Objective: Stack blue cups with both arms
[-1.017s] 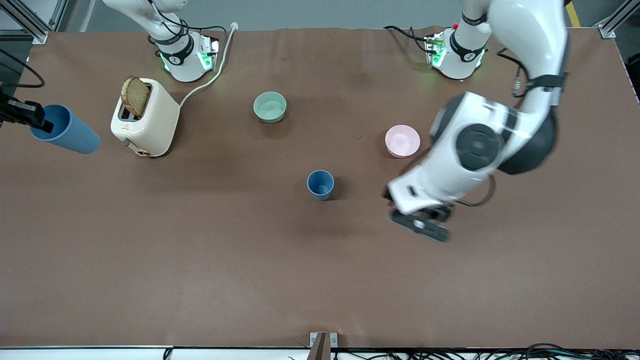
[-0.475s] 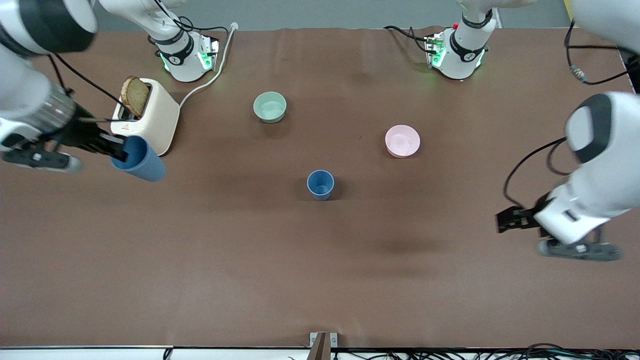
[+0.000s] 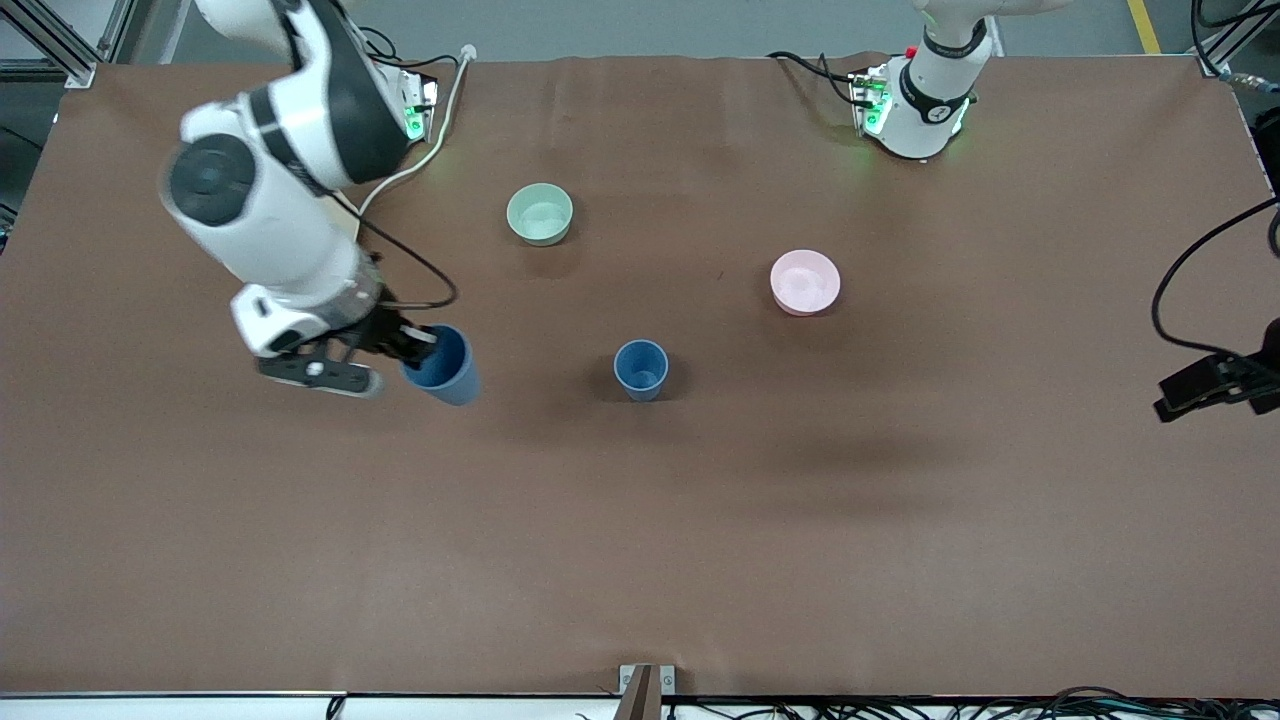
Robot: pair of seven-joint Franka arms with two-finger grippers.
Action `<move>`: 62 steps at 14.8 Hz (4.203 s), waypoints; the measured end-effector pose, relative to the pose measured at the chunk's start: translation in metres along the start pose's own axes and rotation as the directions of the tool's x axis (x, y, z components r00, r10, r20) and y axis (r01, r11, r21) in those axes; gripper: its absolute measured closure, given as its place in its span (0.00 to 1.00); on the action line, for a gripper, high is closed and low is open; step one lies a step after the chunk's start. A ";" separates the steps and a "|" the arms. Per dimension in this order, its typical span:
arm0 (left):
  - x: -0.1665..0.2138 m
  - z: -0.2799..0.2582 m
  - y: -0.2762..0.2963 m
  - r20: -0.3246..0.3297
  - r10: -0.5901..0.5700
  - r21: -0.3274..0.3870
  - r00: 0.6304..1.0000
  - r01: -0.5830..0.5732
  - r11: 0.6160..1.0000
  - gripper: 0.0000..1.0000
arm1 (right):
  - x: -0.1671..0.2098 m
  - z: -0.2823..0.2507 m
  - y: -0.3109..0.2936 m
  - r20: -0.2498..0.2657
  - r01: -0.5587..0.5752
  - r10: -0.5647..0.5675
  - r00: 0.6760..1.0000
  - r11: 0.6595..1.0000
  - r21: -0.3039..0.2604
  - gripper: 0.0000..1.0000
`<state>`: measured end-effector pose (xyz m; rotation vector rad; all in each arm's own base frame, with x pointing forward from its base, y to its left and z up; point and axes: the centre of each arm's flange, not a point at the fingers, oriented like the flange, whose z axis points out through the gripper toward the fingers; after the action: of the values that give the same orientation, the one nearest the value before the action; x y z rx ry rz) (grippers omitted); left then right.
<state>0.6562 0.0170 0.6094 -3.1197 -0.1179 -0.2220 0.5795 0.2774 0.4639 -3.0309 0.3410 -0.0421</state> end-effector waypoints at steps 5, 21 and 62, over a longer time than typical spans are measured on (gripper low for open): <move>-0.021 -0.025 0.015 0.039 0.006 0.002 0.999 -0.006 1.000 0.00 | -0.053 0.047 -0.088 0.012 -0.066 0.066 0.998 0.993 0.096 0.95; -0.053 -0.022 0.010 0.057 -0.011 -0.030 0.998 0.012 0.999 0.00 | -0.106 0.125 -0.146 0.032 -0.062 0.059 0.998 0.995 0.073 0.95; -0.065 -0.027 0.044 0.085 0.055 -0.043 0.995 -0.052 0.998 0.00 | 0.020 -0.225 0.335 0.005 0.020 -0.020 1.000 0.997 -0.075 0.00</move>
<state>0.5920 -0.0326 0.6268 -3.1679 -0.0305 -0.0909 0.5165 -0.0718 0.6567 -3.1087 0.3187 -0.0254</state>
